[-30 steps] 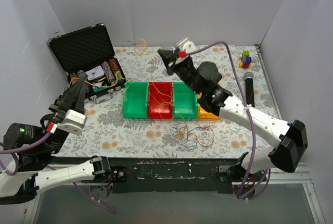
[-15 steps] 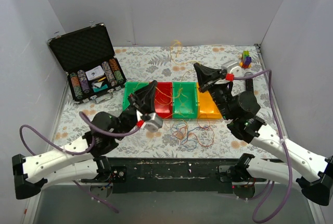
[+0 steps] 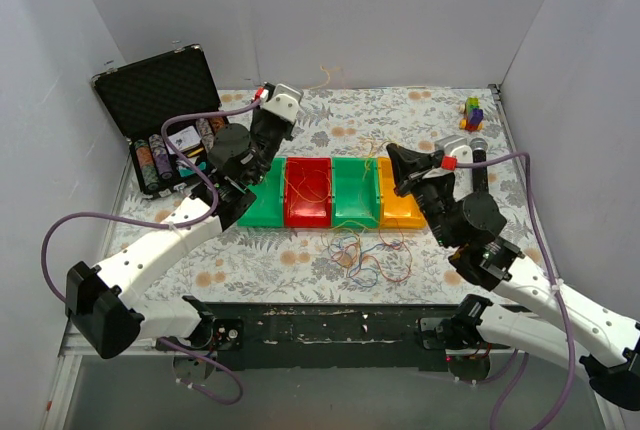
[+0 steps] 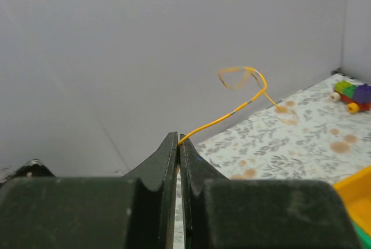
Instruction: Untangle the cables
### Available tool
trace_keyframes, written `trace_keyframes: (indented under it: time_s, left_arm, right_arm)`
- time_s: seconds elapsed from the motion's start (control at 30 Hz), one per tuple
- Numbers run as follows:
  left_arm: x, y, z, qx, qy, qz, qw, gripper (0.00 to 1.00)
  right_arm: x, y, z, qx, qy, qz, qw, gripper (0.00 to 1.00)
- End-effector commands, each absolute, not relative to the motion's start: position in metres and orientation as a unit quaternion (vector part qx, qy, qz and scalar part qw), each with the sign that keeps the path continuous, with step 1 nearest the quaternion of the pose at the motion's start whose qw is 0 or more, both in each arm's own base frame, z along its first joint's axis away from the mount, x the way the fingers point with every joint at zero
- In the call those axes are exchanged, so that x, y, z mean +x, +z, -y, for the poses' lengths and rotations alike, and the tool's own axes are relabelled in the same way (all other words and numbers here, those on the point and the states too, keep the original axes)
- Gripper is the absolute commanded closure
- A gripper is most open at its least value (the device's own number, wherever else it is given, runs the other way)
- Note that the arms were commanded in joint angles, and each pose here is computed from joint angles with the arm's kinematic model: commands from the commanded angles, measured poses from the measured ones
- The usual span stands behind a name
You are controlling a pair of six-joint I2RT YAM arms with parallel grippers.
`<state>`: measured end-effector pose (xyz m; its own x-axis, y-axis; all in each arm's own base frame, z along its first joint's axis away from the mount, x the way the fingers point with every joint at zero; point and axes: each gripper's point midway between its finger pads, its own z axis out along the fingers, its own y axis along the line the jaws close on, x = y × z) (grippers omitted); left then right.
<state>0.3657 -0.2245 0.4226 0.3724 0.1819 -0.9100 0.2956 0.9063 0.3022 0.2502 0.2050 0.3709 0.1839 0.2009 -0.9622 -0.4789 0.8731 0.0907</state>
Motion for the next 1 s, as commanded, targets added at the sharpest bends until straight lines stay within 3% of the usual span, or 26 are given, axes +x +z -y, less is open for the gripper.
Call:
trace_keyframes:
  time_s: [0.0,0.43,0.97]
  left_arm:
    - [0.355,0.425,0.244,0.210,-0.125,-0.579,0.778,1.00]
    - [0.354,0.477,0.246,0.202,-0.127,-0.523,0.819,1.00]
    - [0.382,0.466,0.283,0.201,-0.165,-0.520,0.814,1.00]
  right_arm:
    - [0.249,0.377,-0.190,-0.081,0.218,-0.594,0.770,0.99]
    - [0.255,0.359,-0.186,-0.062,0.205,-0.618,0.756,0.99]
    - [0.255,0.352,-0.181,-0.050,0.201,-0.623,0.754,0.99]
